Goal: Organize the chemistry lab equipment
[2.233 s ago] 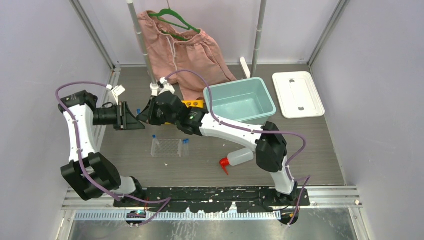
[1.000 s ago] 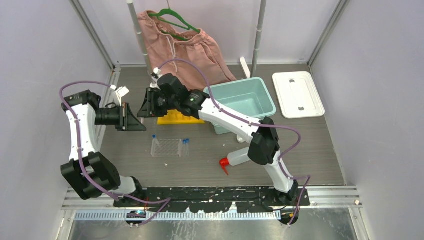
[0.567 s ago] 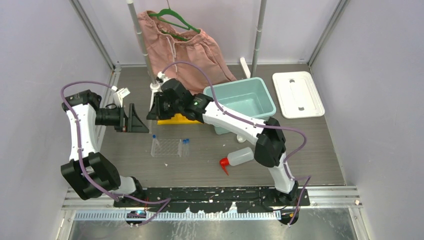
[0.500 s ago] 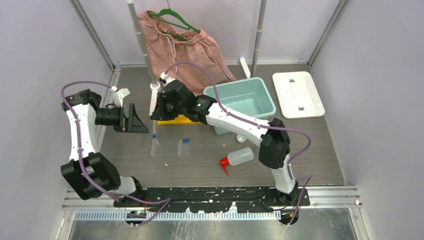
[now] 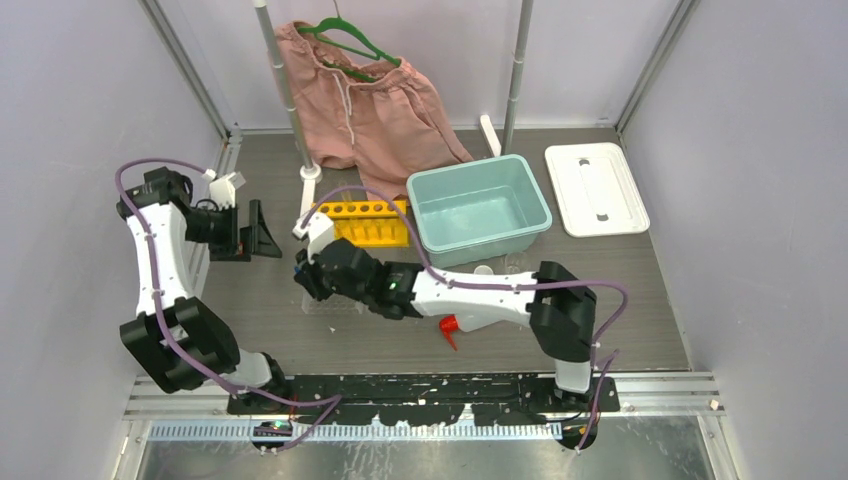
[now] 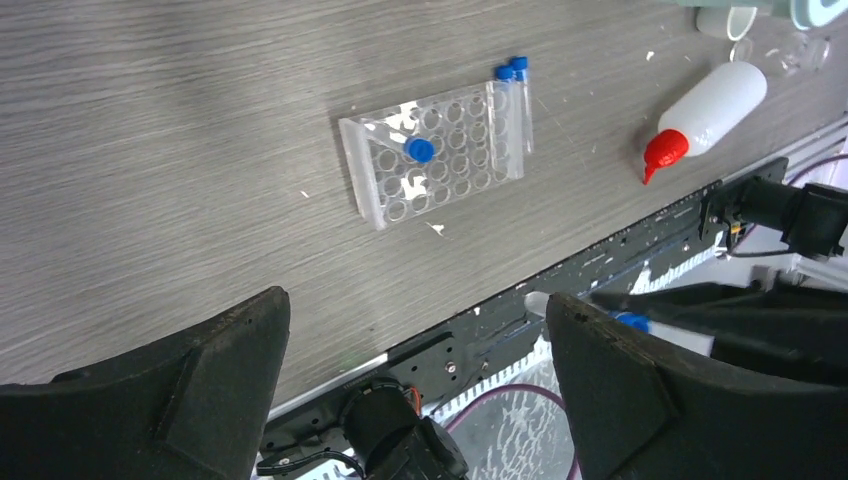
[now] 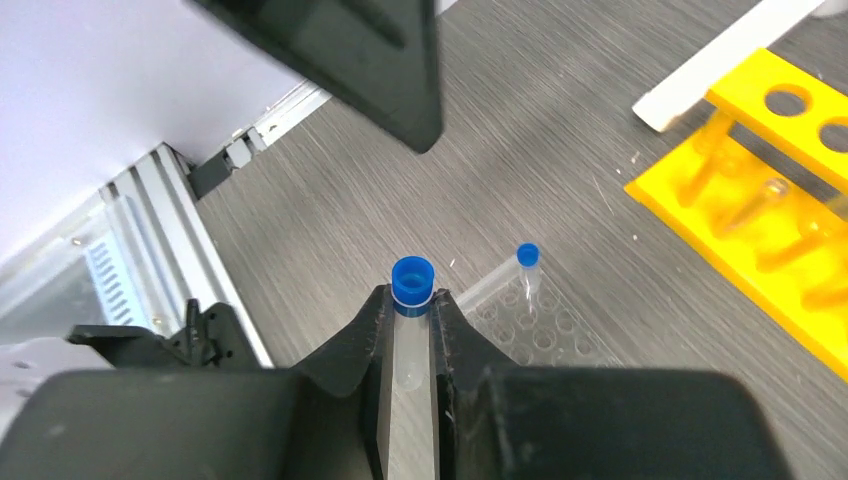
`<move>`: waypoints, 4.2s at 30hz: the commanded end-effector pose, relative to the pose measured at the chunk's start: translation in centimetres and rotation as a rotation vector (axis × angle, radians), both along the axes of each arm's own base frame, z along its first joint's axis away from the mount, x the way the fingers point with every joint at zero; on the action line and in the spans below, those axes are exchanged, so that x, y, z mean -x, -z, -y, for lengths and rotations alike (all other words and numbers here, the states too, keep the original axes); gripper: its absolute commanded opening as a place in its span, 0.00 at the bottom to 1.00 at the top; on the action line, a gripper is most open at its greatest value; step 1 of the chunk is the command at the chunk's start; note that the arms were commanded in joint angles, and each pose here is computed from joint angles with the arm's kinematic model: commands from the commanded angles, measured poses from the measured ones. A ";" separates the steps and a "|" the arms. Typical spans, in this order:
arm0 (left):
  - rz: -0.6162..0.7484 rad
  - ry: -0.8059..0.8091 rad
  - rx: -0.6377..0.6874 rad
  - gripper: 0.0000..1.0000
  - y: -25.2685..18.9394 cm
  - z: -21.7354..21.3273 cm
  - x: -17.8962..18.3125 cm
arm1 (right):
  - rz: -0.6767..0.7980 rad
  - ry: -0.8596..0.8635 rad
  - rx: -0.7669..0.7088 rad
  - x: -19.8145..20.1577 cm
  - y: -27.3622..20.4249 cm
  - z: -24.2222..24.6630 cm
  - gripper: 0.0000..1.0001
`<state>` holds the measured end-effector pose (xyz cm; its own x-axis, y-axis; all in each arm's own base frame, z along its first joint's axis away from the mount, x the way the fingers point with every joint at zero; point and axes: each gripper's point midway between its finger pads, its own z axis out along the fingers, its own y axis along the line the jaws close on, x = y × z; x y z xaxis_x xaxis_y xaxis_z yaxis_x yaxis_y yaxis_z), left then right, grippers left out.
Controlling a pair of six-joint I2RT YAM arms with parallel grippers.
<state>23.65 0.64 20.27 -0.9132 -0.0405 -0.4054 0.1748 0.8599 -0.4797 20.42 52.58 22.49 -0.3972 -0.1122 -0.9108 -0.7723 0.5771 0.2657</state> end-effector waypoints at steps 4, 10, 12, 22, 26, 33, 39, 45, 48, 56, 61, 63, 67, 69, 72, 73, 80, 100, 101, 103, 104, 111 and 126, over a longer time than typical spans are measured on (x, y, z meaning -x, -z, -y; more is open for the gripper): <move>-0.014 -0.067 -0.031 1.00 0.5 -2.0 -1.6 | 0.235 0.017 -0.065 -1.1 1.1 -3.2 0.01; -0.010 -0.069 -0.027 1.00 0.7 -2.2 -1.6 | 0.299 0.043 -0.022 -1.2 4.4 -4.1 0.01; -0.011 -0.065 -0.018 1.00 0.8 -2.1 -1.6 | 0.309 0.045 -0.016 -1.4 5.1 -4.3 0.01; -0.034 -0.055 0.005 1.00 1.4 -1.9 -1.6 | 0.299 0.024 -0.003 -1.2 7.3 -5.0 0.01; -0.035 -0.052 0.013 1.00 1.5 -1.8 -1.7 | 0.284 0.017 -0.004 -1.0 7.9 -5.1 0.01; -0.035 -0.049 0.026 1.00 1.4 -1.6 -1.6 | 0.258 0.002 -0.002 -0.7 8.8 -5.2 0.01; -0.035 -0.046 0.029 1.00 1.3 -1.5 -1.5 | 0.250 0.001 0.006 -0.6 9.3 -5.1 0.01; -0.027 -0.036 0.025 1.00 1.2 -1.4 -1.4 | 0.247 0.000 0.012 -0.6 9.9 -5.2 0.01; -0.027 -0.035 0.024 1.00 1.2 -1.4 -1.3 | 0.243 -0.001 0.018 -0.5 10.3 -5.2 0.01; -0.027 -0.028 0.025 1.00 1.2 -1.4 -1.2 | 0.235 -0.003 0.031 -0.5 11.1 -5.1 0.01; -0.021 -0.023 0.017 1.00 1.1 -1.5 -1.2 | 0.239 -0.003 0.034 -0.4 11.5 -4.6 0.01; -0.021 -0.023 0.015 1.00 1.1 -1.5 -1.1 | 0.240 -0.001 0.028 -0.4 11.6 -4.3 0.01; -0.019 -0.023 0.014 1.00 0.9 -1.5 -1.1 | 0.242 -0.001 0.012 -0.2 11.6 -4.1 0.01; -0.017 -0.023 0.014 1.00 0.7 -1.5 -1.1 | 0.241 0.008 0.000 -0.3 11.4 -3.9 0.01; -0.011 -0.022 0.011 1.00 0.6 -1.5 -1.1 | 0.244 0.025 -0.024 -0.4 10.9 -3.7 0.01; -0.009 -0.022 0.010 1.00 0.6 -1.5 -1.1 | 0.244 0.031 -0.025 -0.5 10.8 -3.6 0.01; -0.005 -0.021 0.010 1.00 0.5 -1.4 -1.0 | 0.229 0.096 -0.043 -1.2 11.0 -2.8 0.01; 0.001 -0.020 0.012 1.00 0.4 -1.3 -0.9 | 0.228 0.077 -0.049 -0.6 10.8 -2.4 0.21; 0.000 -0.019 0.014 1.00 0.4 -1.3 -0.9 | 0.233 0.076 -0.045 -0.6 10.6 -2.4 0.26; -0.003 -0.019 0.014 1.00 0.3 -1.3 -0.9 | 0.239 0.094 -0.041 -0.8 9.7 -1.9 0.40; -0.002 -0.018 0.014 1.00 0.3 -1.3 -0.9 | 0.241 0.112 -0.039 -1.0 9.0 -1.6 0.48; 0.010 -0.018 0.009 1.00 -0.1 -1.2 -0.8 | 0.187 0.277 0.003 -2.1 3.8 2.6 0.99; 0.019 -0.029 -0.017 1.00 -1.2 -1.4 -0.5 | -0.367 0.600 0.177 -4.8 8.2 15.7 0.73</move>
